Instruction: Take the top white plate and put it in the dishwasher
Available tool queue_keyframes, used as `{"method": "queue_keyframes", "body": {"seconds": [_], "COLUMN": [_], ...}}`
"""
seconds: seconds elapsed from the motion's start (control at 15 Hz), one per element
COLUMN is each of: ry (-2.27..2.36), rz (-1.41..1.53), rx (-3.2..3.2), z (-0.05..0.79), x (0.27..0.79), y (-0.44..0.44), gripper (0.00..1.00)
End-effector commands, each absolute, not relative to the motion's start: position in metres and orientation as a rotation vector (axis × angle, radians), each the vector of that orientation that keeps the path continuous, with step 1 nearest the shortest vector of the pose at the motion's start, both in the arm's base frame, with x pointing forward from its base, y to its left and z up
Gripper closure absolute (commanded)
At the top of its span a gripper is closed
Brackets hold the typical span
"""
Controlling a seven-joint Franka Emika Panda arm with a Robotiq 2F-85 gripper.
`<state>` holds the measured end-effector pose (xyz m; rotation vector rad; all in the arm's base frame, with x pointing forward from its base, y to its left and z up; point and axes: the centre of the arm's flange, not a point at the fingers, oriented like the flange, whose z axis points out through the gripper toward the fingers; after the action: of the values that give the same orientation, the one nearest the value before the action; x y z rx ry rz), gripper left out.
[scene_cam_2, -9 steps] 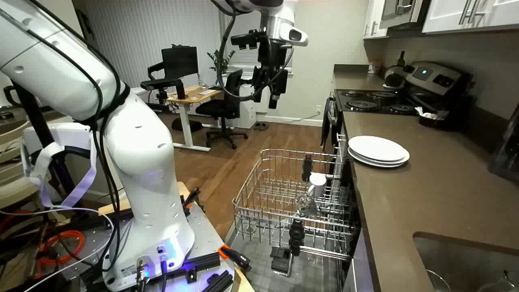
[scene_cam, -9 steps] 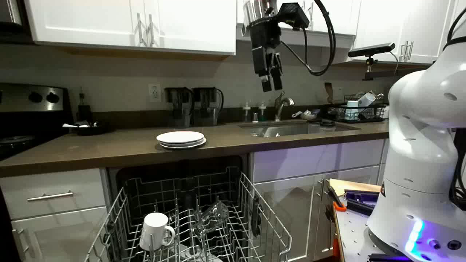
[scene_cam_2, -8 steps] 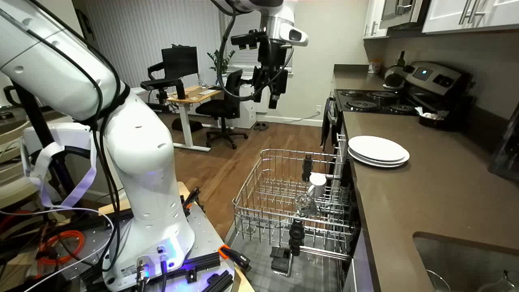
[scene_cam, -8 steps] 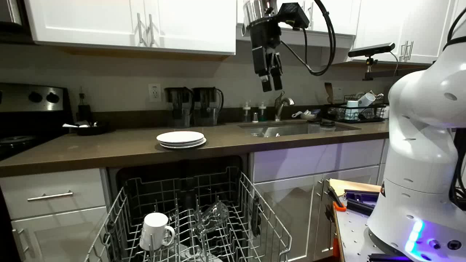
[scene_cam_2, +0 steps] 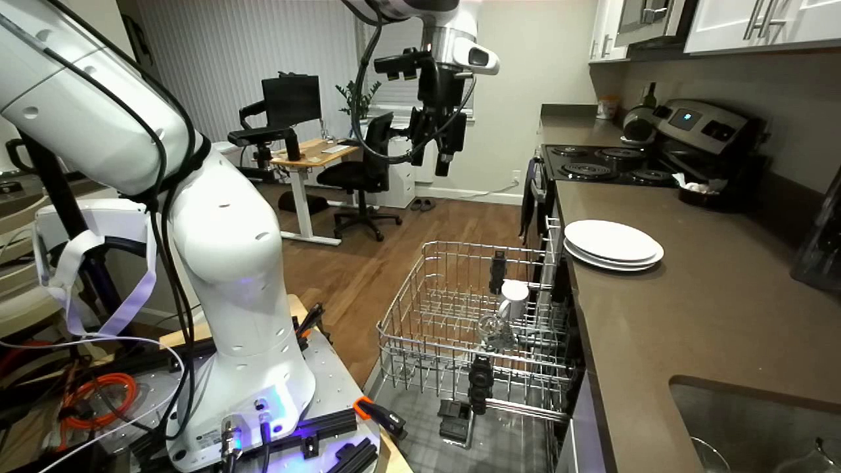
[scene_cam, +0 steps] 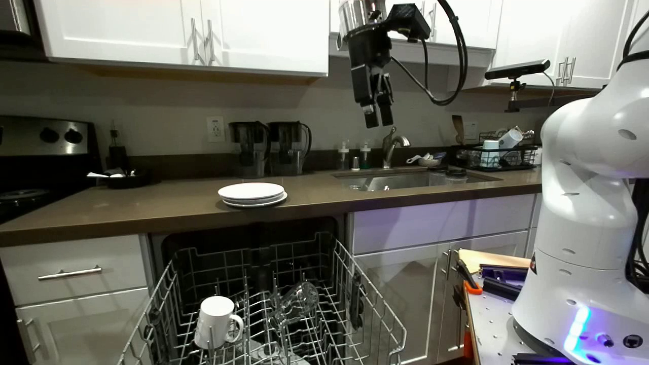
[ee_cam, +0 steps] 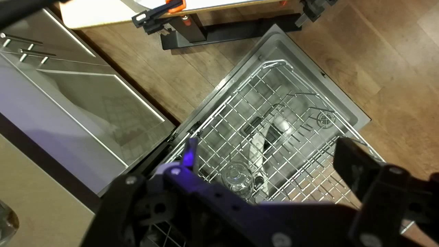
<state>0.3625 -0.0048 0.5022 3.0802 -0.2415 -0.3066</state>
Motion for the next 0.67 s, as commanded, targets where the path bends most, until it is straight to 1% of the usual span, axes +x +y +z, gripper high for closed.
{"method": "queue_keyframes", "body": {"seconds": [0.0, 0.6], "ry": [-0.241, -0.238], "rz": [-0.307, -0.310], "rx": [3.080, 3.081], "z": [0.5022, 0.4997], "x": [0.3625, 0.3666], "y": [-0.0048, -0.0034], "gripper": [0.00, 0.00]}}
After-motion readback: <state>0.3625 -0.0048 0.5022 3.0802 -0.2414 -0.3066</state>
